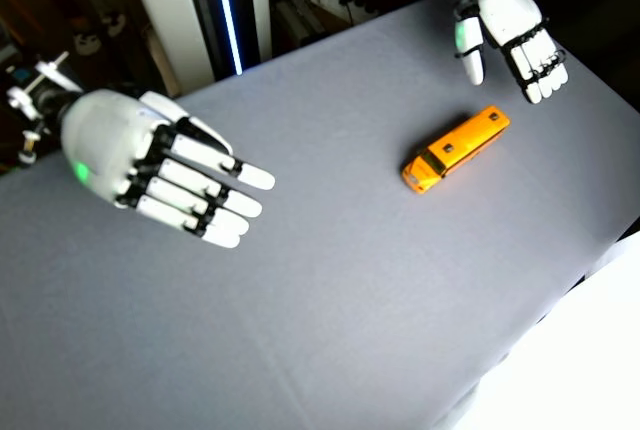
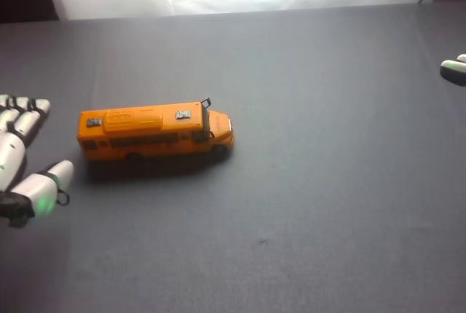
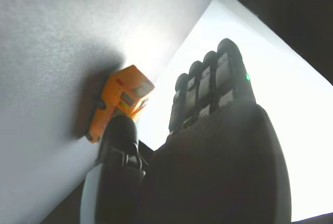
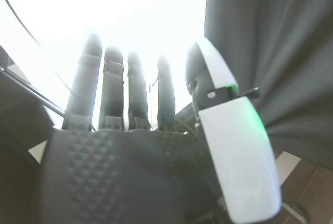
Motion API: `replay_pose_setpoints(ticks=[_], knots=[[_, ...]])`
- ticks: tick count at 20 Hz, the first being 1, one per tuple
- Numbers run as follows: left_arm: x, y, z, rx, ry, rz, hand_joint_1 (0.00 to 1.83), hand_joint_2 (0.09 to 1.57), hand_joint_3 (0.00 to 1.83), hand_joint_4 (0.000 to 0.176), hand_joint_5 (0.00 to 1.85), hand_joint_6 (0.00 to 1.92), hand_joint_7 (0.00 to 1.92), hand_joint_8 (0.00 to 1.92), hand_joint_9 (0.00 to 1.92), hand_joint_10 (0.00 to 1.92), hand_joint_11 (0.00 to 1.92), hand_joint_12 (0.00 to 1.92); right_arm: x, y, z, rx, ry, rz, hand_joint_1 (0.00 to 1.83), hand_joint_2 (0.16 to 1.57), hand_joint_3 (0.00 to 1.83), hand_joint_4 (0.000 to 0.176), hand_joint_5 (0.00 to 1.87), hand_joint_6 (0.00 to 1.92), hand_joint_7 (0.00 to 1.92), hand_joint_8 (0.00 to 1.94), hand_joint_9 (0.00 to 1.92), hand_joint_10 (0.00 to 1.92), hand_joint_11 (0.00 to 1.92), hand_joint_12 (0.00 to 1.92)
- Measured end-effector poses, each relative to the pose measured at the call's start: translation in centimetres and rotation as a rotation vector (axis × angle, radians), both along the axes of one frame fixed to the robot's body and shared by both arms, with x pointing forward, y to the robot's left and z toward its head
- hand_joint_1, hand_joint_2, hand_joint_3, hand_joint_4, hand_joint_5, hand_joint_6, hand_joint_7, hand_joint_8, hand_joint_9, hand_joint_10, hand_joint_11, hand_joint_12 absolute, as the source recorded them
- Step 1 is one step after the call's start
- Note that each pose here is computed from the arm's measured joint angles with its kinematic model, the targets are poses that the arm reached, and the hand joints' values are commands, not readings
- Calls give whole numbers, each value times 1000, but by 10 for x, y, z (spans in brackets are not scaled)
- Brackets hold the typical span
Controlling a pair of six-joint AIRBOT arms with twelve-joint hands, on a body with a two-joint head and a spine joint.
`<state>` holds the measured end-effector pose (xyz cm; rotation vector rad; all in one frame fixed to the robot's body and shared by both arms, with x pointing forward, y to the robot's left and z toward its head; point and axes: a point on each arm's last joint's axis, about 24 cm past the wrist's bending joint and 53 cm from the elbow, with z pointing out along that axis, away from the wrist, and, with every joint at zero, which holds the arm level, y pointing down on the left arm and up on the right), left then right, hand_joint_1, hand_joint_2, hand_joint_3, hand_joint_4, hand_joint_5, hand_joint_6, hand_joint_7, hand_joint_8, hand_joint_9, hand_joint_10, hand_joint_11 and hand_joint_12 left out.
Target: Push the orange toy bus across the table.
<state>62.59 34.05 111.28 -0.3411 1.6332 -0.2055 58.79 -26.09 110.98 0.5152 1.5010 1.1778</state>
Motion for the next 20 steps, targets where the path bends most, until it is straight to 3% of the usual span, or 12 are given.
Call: replay_pose_setpoints(ticks=[5, 8, 10, 14, 16, 20], knots=[[1, -7, -26, -17, 74, -18, 72, 1438, 2, 0, 87, 7, 40, 4, 0, 0, 0, 0, 0, 0, -1, 2, 4, 2, 939, 1343, 3, 61, 429, 8, 302, 0, 280, 3, 337, 48], [1, -11, -30, -12, 84, -34, 89, 1444, 3, 0, 81, 2, 41, 3, 0, 0, 0, 0, 0, 0, -1, 2, 5, 2, 944, 1343, 2, 56, 442, 10, 307, 3, 287, 5, 344, 49], [2, -23, -38, -23, 105, -64, 114, 1451, 3, 0, 76, 0, 20, 0, 0, 0, 0, 0, 0, 0, -1, 2, 5, 2, 944, 1342, 1, 51, 439, 6, 301, 0, 284, 2, 345, 49], [3, -55, -45, -22, 124, -164, 87, 1435, 0, 0, 78, 6, 37, 8, 0, 0, 0, 0, 0, 1, -1, 1, 7, 3, 923, 1344, 2, 61, 441, 2, 299, 0, 277, 0, 344, 44], [3, -63, -43, -14, 121, -196, 94, 1420, 0, 0, 41, 0, 9, 0, 0, 0, 0, 0, 0, 1, -2, 0, 9, 3, 921, 1346, 3, 47, 442, 2, 307, 3, 286, 4, 353, 47], [0, -60, -38, -35, 109, -170, 60, 1435, 4, 0, 24, 0, 0, 0, 0, 0, 0, 0, 0, 1, -3, -1, 11, 4, 937, 1351, 3, 49, 444, 2, 307, 2, 283, 2, 344, 41]])
